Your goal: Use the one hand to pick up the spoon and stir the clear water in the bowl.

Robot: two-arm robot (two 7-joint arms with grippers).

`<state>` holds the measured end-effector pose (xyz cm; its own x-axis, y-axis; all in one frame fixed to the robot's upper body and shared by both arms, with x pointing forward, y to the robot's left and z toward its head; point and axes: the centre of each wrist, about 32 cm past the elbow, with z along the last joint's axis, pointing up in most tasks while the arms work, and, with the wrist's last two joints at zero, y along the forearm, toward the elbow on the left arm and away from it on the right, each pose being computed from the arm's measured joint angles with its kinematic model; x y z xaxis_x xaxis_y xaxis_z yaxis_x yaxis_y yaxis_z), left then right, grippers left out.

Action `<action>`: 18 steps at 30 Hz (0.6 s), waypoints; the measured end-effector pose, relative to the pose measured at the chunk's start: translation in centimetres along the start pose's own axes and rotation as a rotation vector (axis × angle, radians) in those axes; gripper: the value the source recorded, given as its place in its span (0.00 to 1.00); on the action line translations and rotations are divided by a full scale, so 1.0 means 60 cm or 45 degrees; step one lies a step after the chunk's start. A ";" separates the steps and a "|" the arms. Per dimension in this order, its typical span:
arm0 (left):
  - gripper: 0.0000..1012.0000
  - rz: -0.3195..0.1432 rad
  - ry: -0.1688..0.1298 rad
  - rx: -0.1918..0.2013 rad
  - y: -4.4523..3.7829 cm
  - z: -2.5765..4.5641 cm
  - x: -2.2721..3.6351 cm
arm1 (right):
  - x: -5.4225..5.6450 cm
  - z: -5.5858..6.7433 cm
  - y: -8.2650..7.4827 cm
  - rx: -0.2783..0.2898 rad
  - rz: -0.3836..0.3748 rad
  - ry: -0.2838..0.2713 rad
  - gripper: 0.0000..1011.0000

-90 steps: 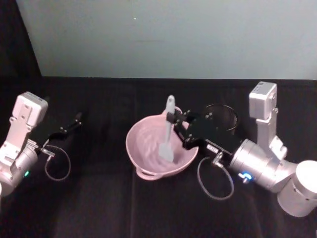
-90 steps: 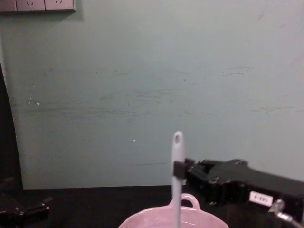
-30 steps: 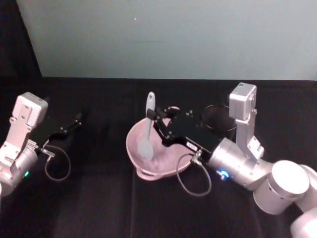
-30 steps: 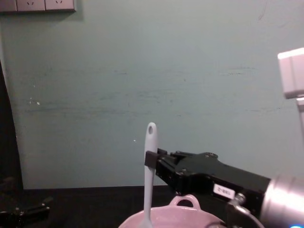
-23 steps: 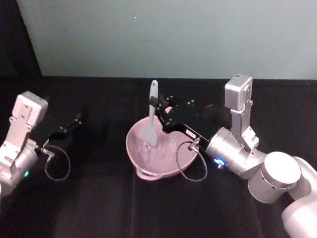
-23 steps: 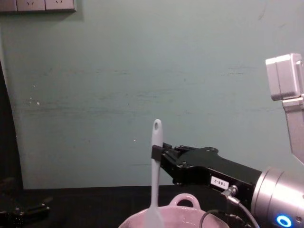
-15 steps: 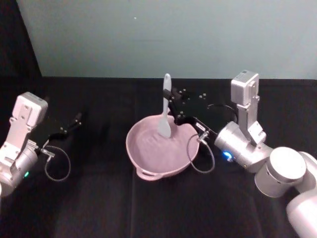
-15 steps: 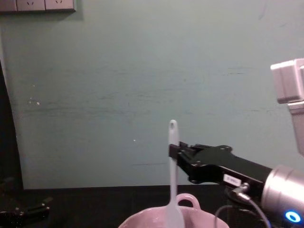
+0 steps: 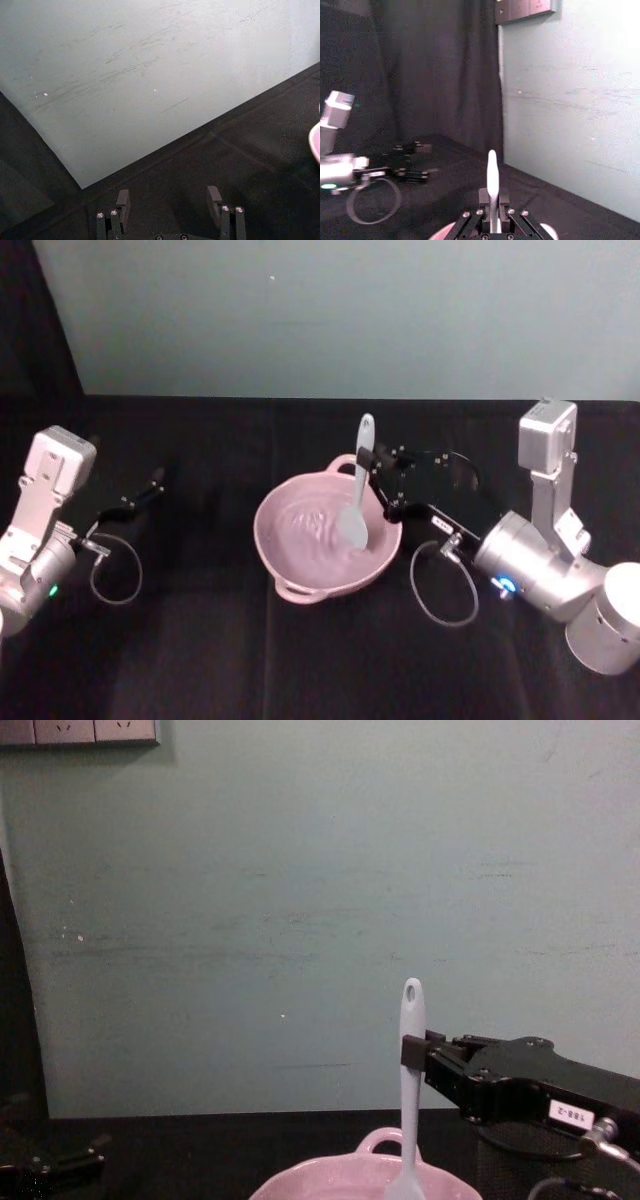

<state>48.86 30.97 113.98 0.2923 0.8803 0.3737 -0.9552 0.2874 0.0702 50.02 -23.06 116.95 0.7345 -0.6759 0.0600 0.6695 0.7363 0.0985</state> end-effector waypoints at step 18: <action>1.00 0.000 0.000 0.000 0.000 0.000 0.0000 | -0.046 -0.013 0.061 0.047 0.125 0.052 0.11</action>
<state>48.86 30.97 113.98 0.2923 0.8803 0.3738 -0.9552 0.2873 0.0703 50.51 -18.46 116.34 0.8007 -0.5983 0.0304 0.5902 0.7966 0.1310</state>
